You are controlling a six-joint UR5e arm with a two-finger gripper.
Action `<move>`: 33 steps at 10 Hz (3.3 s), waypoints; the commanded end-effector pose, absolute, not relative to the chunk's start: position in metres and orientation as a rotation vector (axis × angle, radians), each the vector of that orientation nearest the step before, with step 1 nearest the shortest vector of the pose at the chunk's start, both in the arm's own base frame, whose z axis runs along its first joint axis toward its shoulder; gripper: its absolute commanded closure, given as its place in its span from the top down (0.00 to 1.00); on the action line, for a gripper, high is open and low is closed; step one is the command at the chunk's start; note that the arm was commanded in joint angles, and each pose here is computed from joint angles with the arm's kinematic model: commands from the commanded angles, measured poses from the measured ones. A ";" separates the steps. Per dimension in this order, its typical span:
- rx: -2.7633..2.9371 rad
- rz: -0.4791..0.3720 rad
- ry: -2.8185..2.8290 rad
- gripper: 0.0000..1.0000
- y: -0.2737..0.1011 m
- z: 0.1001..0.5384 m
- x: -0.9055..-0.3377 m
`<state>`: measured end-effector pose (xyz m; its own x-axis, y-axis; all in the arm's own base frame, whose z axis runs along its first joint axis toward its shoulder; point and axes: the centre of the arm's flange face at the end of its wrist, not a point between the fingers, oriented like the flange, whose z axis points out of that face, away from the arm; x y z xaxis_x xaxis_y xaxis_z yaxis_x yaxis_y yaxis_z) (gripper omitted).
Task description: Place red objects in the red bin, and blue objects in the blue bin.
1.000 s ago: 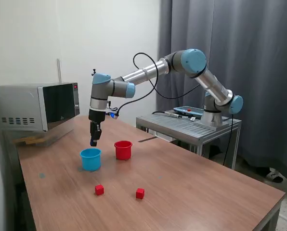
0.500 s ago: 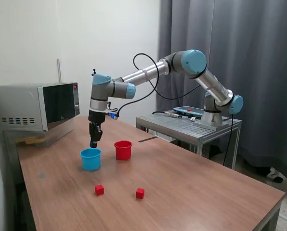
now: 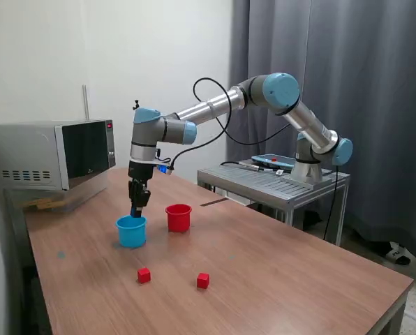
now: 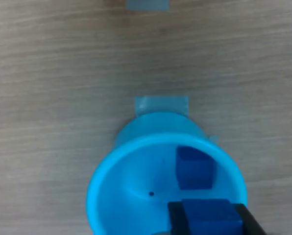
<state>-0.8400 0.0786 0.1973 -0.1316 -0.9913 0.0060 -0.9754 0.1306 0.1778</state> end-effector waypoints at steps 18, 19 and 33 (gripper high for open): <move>1.972 -0.216 -2.265 1.00 0.091 0.184 -0.845; 1.971 -0.220 -2.264 1.00 0.090 0.185 -0.846; 2.354 0.125 -1.781 1.00 -0.246 0.248 -0.742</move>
